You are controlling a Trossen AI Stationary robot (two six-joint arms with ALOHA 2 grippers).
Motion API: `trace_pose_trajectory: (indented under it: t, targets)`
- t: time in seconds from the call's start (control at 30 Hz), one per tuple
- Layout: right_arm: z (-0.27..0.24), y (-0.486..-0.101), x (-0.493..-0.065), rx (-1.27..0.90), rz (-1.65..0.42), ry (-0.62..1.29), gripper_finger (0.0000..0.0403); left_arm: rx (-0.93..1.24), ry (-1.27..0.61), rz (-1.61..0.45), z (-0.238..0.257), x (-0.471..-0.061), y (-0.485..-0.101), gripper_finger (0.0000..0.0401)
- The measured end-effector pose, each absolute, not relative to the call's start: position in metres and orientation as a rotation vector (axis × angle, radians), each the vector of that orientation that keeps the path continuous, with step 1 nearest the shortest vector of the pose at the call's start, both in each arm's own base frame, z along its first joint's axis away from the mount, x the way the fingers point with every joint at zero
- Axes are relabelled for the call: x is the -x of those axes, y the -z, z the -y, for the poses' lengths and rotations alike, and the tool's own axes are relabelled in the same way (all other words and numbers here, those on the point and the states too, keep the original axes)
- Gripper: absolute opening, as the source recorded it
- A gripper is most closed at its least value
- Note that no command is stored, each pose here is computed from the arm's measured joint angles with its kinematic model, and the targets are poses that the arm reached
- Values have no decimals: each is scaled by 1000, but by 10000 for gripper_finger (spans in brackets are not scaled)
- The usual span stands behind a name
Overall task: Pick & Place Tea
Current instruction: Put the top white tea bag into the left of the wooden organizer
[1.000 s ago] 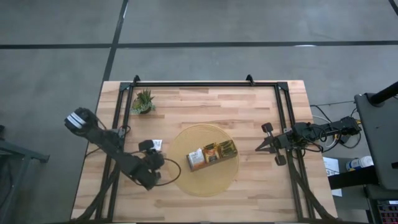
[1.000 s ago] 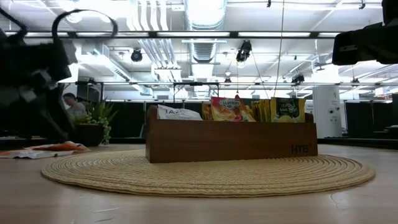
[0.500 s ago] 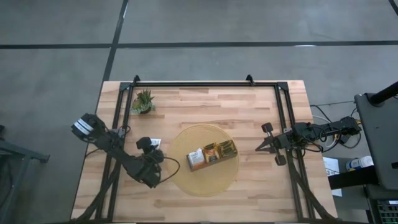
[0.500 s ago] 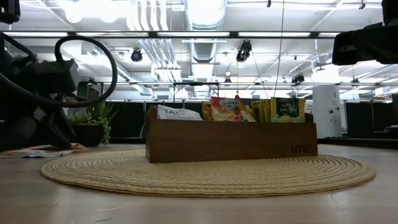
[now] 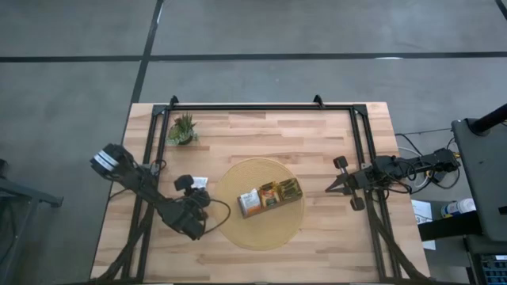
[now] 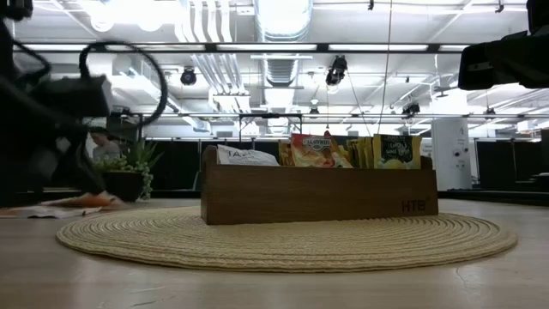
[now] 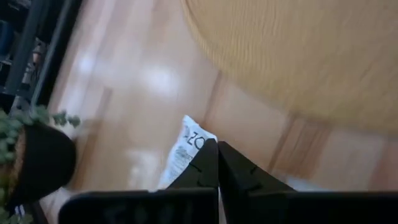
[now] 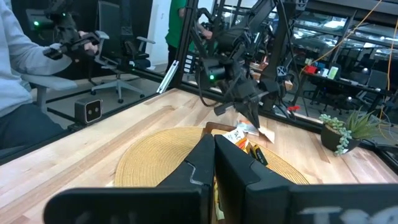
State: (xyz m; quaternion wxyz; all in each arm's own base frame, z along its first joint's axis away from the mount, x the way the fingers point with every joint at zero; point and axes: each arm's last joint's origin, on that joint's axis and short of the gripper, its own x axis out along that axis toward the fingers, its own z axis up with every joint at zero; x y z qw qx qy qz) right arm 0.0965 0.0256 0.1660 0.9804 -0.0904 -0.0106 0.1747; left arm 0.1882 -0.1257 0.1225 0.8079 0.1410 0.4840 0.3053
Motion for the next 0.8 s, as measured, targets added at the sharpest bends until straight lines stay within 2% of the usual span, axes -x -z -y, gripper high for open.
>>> trace_pose_trajectory:
  t: [0.5,0.8]
  targets:
    - [-26,-166,-97,182,21,-352,9,-226,-588,-622,167,-215,-199,0]
    - [-26,-166,-97,182,22,-352,9,-186,-479,-424,199,-231,-228,0]
